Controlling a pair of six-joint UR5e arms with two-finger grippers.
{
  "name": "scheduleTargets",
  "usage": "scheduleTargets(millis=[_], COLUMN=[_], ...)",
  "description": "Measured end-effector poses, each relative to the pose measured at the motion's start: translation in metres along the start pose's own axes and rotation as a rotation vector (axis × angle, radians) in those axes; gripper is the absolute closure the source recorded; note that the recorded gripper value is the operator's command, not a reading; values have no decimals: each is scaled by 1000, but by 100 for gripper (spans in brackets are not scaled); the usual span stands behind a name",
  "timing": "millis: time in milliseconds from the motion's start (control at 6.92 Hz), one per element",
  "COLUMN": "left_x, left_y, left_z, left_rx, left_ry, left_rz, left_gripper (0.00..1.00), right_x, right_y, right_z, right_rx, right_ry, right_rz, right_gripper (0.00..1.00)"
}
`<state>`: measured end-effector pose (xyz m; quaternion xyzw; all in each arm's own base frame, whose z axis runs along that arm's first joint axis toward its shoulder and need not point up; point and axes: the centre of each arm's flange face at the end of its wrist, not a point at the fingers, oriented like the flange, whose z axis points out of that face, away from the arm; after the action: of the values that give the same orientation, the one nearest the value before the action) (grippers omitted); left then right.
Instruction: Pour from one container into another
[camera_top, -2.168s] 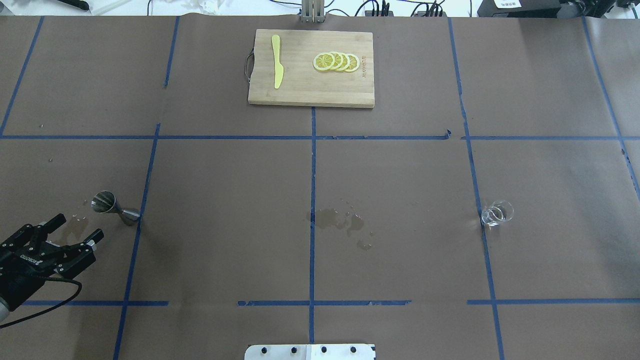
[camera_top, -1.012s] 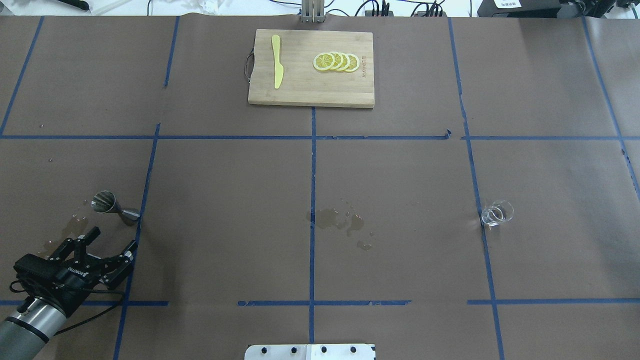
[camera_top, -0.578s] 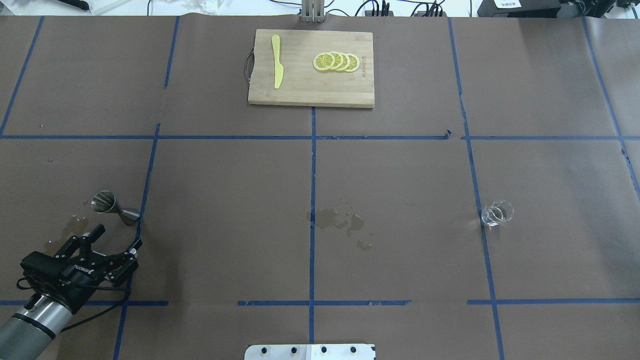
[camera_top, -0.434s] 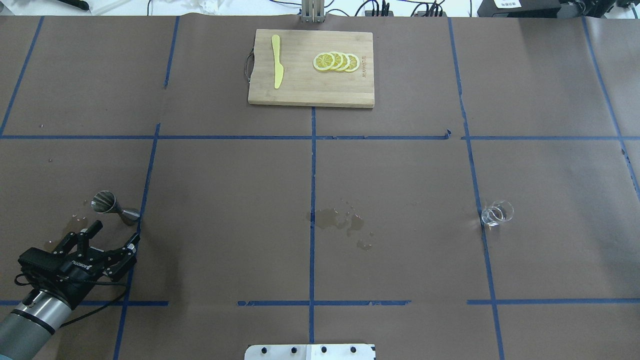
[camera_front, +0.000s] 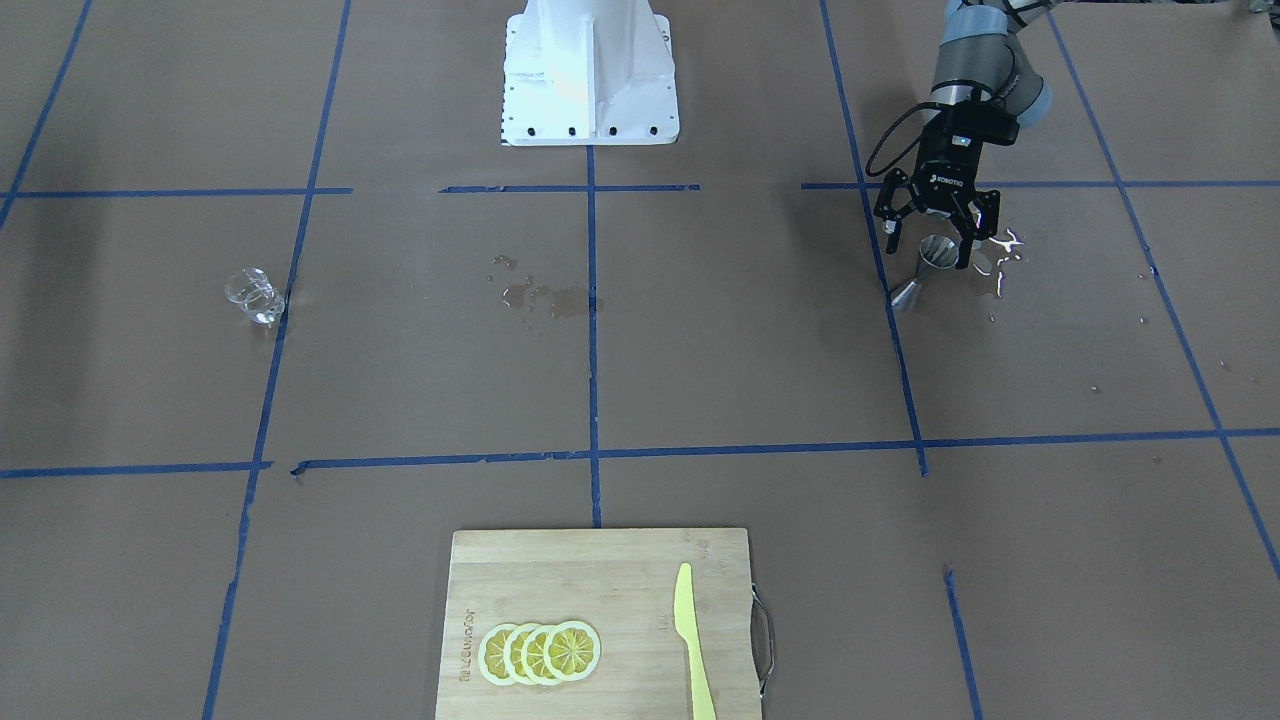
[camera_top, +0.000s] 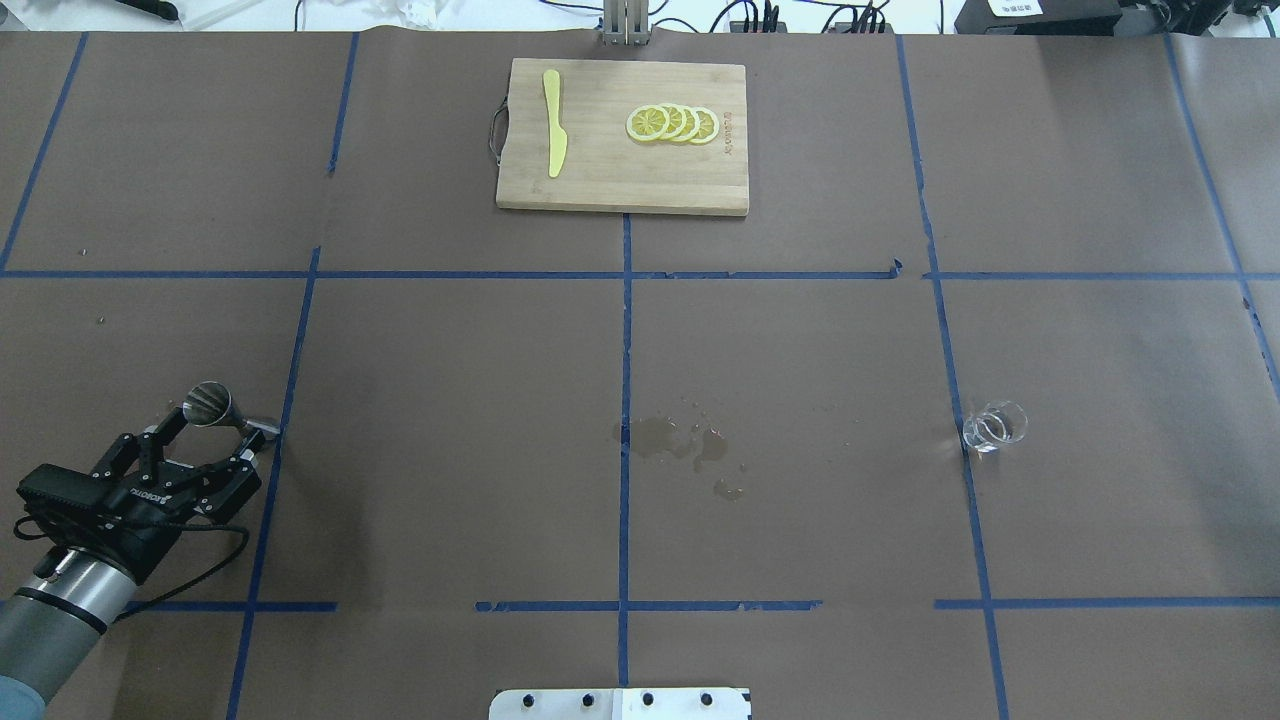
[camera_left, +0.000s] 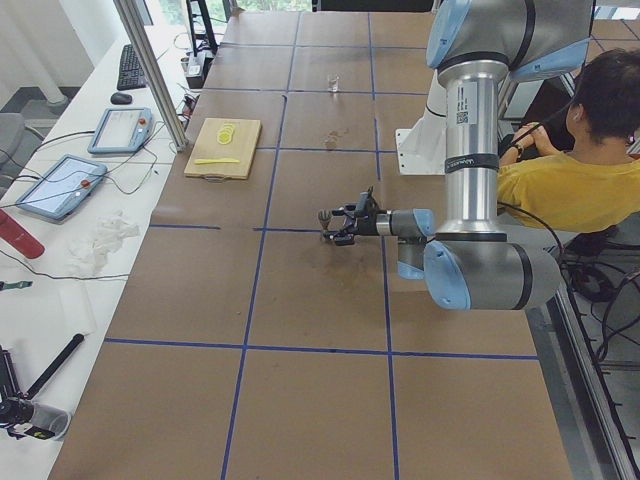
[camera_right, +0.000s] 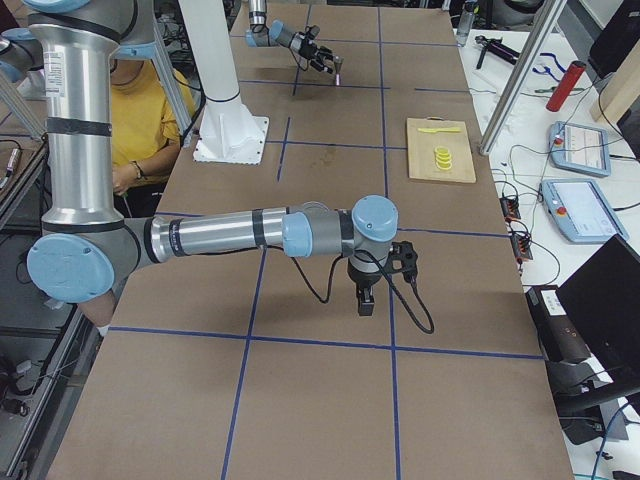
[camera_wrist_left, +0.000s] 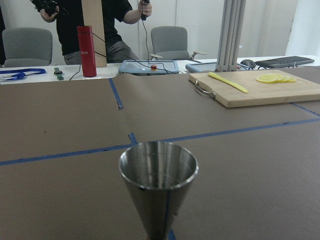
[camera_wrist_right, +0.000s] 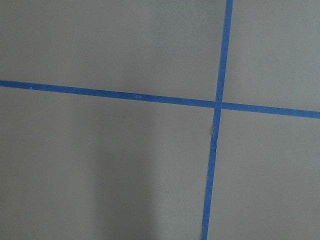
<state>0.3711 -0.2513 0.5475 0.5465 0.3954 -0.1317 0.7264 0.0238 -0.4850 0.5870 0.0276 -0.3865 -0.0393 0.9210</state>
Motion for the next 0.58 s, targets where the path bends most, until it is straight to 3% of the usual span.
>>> scheduleTargets(millis=[578], left_x=[1], left_y=[15], left_z=[14], left_rx=[4], left_ry=[-16], left_rz=[-24], left_gripper=[1], right_x=[-1], right_y=[0], right_z=[-3], right_rx=[6], right_ry=[-1], right_rz=[-2], right_gripper=[0])
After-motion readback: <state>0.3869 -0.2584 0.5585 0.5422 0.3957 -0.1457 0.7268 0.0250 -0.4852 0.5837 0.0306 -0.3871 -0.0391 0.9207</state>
